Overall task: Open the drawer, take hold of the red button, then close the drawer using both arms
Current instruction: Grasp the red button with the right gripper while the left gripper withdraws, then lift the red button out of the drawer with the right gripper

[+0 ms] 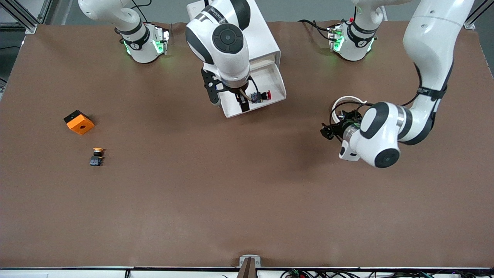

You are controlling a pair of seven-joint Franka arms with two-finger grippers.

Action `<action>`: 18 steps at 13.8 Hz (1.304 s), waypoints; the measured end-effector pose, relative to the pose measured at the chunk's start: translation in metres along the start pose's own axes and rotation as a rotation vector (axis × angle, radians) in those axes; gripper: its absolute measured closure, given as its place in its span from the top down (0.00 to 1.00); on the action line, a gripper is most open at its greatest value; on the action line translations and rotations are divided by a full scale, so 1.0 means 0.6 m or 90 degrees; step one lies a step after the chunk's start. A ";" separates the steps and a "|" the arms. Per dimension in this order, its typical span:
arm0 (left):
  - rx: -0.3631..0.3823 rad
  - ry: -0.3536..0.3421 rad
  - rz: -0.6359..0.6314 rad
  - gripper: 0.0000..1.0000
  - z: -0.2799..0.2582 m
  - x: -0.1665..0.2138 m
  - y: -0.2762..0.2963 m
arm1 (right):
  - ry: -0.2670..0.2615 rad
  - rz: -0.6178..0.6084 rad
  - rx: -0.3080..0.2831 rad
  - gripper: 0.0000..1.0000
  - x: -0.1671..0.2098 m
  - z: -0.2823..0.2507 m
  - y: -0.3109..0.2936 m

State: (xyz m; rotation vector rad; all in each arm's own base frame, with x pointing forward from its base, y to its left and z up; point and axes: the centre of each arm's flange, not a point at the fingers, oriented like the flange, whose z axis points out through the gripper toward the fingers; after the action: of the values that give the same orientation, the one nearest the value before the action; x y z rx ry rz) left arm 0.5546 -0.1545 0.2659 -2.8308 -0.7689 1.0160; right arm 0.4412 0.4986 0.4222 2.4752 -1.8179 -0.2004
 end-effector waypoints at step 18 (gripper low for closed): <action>-0.043 0.347 0.344 1.00 -0.212 -0.064 -0.200 | 0.021 0.012 -0.005 1.00 -0.091 0.142 0.007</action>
State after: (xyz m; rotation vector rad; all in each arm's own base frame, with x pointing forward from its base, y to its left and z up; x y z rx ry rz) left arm 0.5532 -0.0508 0.4118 -3.2027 0.0165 0.1841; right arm 0.4092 0.5517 0.3423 2.4398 -1.8243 -0.1641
